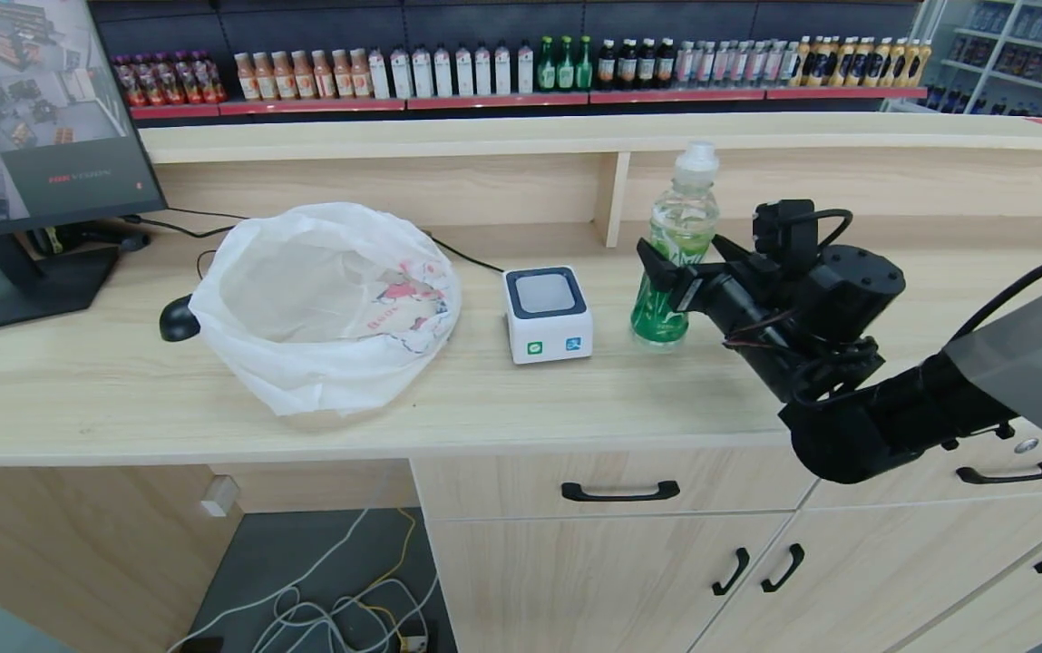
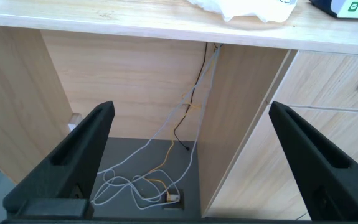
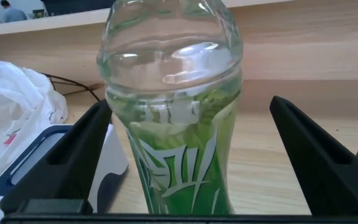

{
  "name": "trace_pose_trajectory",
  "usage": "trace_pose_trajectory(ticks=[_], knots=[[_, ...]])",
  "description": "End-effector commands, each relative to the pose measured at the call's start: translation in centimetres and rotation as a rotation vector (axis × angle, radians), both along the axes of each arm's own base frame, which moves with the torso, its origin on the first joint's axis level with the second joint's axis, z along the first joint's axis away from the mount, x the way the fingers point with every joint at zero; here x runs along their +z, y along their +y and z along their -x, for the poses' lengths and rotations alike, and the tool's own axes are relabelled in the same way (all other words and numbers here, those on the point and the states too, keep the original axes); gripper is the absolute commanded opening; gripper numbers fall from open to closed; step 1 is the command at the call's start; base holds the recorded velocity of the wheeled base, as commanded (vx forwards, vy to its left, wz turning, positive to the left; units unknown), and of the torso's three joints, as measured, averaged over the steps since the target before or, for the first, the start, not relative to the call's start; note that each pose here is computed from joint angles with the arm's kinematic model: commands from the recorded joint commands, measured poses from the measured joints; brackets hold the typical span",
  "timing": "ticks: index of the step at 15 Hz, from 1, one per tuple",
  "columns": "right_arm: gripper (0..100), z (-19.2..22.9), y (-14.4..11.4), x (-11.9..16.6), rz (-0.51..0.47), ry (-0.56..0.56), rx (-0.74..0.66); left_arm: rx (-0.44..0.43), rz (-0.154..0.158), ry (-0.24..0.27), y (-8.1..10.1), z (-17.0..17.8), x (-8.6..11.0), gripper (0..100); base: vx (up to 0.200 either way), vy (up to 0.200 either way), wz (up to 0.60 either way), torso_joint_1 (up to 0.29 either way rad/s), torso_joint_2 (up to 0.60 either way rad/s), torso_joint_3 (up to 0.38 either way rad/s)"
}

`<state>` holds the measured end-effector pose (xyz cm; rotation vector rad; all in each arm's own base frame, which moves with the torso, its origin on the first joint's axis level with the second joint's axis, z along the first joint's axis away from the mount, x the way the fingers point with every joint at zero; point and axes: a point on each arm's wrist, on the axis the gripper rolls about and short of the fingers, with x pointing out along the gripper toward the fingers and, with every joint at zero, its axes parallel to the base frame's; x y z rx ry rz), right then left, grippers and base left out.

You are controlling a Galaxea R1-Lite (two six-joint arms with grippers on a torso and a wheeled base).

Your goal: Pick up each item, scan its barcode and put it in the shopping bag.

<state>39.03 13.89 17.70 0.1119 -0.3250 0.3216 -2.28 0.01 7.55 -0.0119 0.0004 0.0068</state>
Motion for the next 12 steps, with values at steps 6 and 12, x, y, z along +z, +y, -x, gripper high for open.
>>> trace_pose_trajectory(ticks=[6,12], knots=[[100,-1.6,-1.3,-0.3,0.0,-0.002,-0.034,0.001,0.0,0.0,0.0,0.0,0.0,100,0.0,0.0,0.0,0.0,0.0,0.0],[100,-1.4,-0.8,0.6,0.005,0.011,-0.021,0.001,0.002,0.0,0.0,0.0,0.0,100,0.0,0.0,0.0,0.0,0.0,0.0]])
